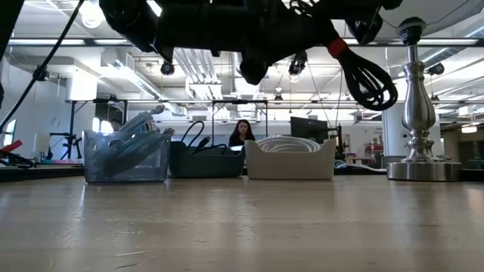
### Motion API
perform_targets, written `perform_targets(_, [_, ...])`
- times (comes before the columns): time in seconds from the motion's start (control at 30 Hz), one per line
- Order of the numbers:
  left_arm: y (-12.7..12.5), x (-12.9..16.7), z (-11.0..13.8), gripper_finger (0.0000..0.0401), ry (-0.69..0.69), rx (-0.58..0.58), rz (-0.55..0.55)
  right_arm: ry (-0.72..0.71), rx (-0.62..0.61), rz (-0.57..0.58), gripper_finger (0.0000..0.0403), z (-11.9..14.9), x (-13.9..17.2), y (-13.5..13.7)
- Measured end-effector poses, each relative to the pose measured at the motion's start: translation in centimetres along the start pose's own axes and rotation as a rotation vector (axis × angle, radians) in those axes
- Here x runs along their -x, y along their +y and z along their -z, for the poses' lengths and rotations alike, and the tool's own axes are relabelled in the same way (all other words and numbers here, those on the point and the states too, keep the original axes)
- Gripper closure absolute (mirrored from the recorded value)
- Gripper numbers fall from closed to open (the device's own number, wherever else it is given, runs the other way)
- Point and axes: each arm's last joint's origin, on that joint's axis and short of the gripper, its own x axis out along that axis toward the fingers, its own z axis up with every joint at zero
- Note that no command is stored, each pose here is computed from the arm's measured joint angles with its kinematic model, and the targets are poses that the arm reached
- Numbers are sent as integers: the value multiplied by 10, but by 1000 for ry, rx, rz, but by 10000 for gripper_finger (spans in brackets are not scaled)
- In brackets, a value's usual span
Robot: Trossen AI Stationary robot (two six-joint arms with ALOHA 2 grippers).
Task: Pick & Place USB Port
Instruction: Put the left black charger cable into the dark green bin
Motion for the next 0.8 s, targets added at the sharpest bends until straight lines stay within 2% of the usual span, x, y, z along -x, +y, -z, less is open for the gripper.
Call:
perform_targets(0.13, [1,0,1,383,12,0,-5,4,-6,1,394,1,0,0])
perform_targets(0.53, [3,0,5,375,47,1,-29,45,7,17,392,5,0,-2])
perform_targets(0.8, [3,0,7,374,71,2,-35,70,5,22,349,7,0,-3])
